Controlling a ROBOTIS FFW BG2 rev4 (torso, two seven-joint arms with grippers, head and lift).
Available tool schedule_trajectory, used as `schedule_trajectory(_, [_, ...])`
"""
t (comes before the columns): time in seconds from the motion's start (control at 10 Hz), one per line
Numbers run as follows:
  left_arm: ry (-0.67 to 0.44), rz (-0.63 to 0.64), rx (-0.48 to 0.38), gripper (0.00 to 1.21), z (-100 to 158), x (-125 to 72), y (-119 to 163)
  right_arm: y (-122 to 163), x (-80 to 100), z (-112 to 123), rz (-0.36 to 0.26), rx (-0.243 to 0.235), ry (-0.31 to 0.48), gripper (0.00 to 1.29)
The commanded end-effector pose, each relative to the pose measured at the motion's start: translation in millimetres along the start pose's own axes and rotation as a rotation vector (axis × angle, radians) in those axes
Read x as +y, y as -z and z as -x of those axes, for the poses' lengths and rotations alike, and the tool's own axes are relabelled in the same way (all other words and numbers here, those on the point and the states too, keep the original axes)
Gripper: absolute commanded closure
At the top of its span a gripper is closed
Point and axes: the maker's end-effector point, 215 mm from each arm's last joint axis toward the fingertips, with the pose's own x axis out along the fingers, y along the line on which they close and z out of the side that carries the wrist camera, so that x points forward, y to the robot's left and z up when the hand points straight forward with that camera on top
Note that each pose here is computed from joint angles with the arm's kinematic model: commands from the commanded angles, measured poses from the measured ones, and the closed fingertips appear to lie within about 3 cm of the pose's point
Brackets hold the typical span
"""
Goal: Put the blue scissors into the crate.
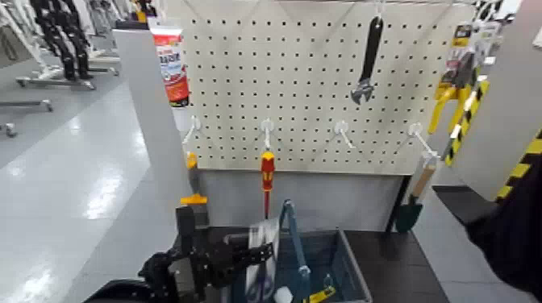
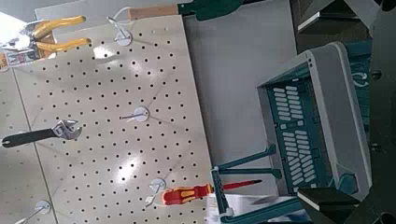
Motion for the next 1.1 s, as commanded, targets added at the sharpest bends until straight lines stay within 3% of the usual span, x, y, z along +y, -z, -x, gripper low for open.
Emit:
schedule_trajectory(0.1, [-0.004,-0.017,-0.003,0.05,1.6,1.2,-5.7,-0.3,-0.7,-0.2,0.002,-0.001,0.000,0.08])
schedule_trajectory(0.5, [-0.002,-0.035,-0.009,0.05,0.8,-0.3,-11.2,-0.7,-1.0,-0.2,0.001,-0.002,0.001,0.08])
schedule_trajectory(0.7, [-0.031,-0.116,-0.012,0.05,1.7,1.6,-23.7,-1.5,-0.6,-0.4,0.001,-0.004,0.000,0.08])
schedule_trajectory(0.9, [-0.166,-0.302,0.019,0.05,16.3,14.1,-36.8,-2.9,-2.5,-1.3,0.005,-0.005,0.001,0.08])
schedule_trajectory(1.1, [-0.363,-0.328,-0.081,0.07,49.1,29.8,-32.3,-3.5,-3.6,-1.1,0.014,-0.001,0.002,0.08])
